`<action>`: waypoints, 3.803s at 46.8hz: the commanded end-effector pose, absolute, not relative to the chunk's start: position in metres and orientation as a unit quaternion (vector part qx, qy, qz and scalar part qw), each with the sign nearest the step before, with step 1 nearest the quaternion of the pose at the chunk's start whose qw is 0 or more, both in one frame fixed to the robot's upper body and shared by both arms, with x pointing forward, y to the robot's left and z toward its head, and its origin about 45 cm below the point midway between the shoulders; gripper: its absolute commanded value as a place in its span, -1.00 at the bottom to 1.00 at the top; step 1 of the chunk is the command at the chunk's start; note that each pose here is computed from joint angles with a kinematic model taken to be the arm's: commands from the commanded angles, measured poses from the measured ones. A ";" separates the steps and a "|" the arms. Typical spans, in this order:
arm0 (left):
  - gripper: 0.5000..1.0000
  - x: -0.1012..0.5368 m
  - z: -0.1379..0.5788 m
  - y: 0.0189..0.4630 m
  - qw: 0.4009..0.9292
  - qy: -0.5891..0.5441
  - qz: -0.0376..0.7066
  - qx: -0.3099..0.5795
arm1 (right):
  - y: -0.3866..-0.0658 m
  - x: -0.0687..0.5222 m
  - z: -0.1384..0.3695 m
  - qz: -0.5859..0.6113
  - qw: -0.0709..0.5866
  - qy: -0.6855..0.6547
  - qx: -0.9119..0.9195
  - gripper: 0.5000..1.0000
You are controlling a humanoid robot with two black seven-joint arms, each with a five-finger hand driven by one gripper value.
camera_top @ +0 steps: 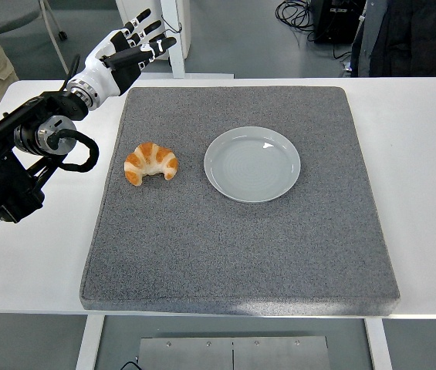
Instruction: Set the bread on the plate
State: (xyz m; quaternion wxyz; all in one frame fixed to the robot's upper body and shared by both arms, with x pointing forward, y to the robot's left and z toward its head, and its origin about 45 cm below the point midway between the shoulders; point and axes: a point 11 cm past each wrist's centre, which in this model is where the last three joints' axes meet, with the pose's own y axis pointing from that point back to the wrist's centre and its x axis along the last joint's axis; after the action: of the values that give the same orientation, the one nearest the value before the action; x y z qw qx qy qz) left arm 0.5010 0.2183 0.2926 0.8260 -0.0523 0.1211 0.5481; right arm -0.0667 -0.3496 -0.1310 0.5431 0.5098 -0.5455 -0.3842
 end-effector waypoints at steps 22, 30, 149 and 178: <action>0.97 0.470 0.303 0.233 0.852 -0.109 0.500 0.109 | -0.350 -0.067 -0.131 -0.384 0.543 -0.545 0.510 1.00; 0.97 0.461 0.306 0.240 0.853 -0.136 0.488 0.127 | -0.350 -0.067 -0.131 -0.384 0.543 -0.545 0.510 1.00; 0.97 0.440 0.214 0.267 0.778 -0.353 0.394 0.340 | -0.350 -0.066 -0.131 -0.384 0.543 -0.546 0.510 1.00; 0.63 0.444 0.200 0.246 0.786 -0.346 0.389 0.334 | -0.350 -0.067 -0.131 -0.384 0.543 -0.545 0.510 1.00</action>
State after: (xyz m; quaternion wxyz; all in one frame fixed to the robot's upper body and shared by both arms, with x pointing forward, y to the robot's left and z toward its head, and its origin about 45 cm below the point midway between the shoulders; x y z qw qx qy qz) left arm 0.4439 0.2461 0.2000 0.7853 0.3345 -0.3463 0.3892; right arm -0.0667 -0.3496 -0.1310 0.5431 0.5098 -0.5455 -0.3842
